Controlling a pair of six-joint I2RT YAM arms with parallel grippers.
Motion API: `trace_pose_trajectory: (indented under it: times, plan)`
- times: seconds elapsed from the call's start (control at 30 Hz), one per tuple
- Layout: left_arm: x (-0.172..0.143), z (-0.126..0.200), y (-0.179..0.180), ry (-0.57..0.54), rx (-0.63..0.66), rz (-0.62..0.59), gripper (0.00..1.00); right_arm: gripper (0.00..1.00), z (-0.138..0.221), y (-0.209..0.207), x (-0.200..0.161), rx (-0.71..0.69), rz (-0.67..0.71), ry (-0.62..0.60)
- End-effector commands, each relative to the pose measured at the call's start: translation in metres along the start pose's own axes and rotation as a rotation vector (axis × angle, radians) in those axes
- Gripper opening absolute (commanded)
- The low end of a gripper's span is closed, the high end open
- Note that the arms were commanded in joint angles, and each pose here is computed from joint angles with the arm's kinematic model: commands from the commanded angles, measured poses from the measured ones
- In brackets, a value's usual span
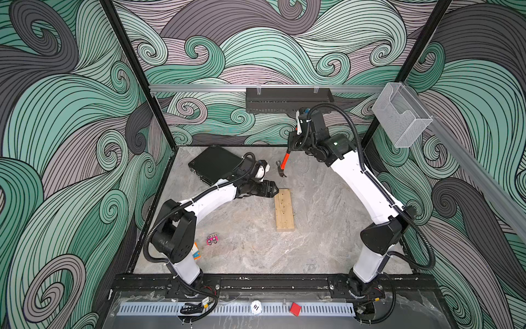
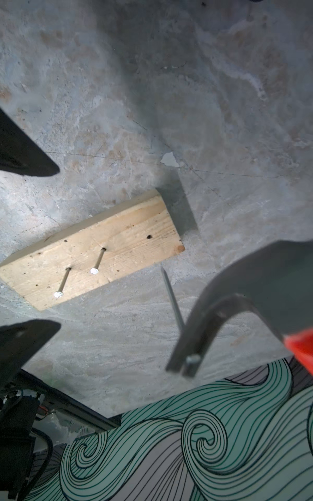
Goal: Use a claw hammer to pull out a nail
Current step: Pick up the nail with the hammer.
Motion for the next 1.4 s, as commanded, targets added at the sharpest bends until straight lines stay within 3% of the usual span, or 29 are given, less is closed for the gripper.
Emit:
trace_pose_trajectory:
  times: [0.0,0.47,0.93,1.37]
  plan:
    - [0.009,0.008,-0.011,-0.082,-0.057,-0.036,0.83,0.0,0.036,0.006,0.029,0.096,-0.063,-0.16]
    - [0.016,0.01,-0.024,-0.082,-0.132,-0.092,0.69,0.0,0.053,0.015,0.031,0.169,-0.075,-0.181]
    - [0.015,0.013,-0.03,-0.077,-0.151,-0.12,0.4,0.0,0.052,0.015,0.033,0.163,-0.078,-0.184]
    - [0.017,0.018,-0.034,-0.105,-0.152,-0.138,0.28,0.0,0.051,0.015,0.034,0.162,-0.079,-0.185]
Point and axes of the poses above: each gripper's point midway between its finger pads, its own z axis back along the fingers, its own y axis along the line the jaws close on, x = y × z, the point moved 8 cm from there along z, back along the fingers, and after that the axes turned 15 degrees about z, right-handed, at the moved point
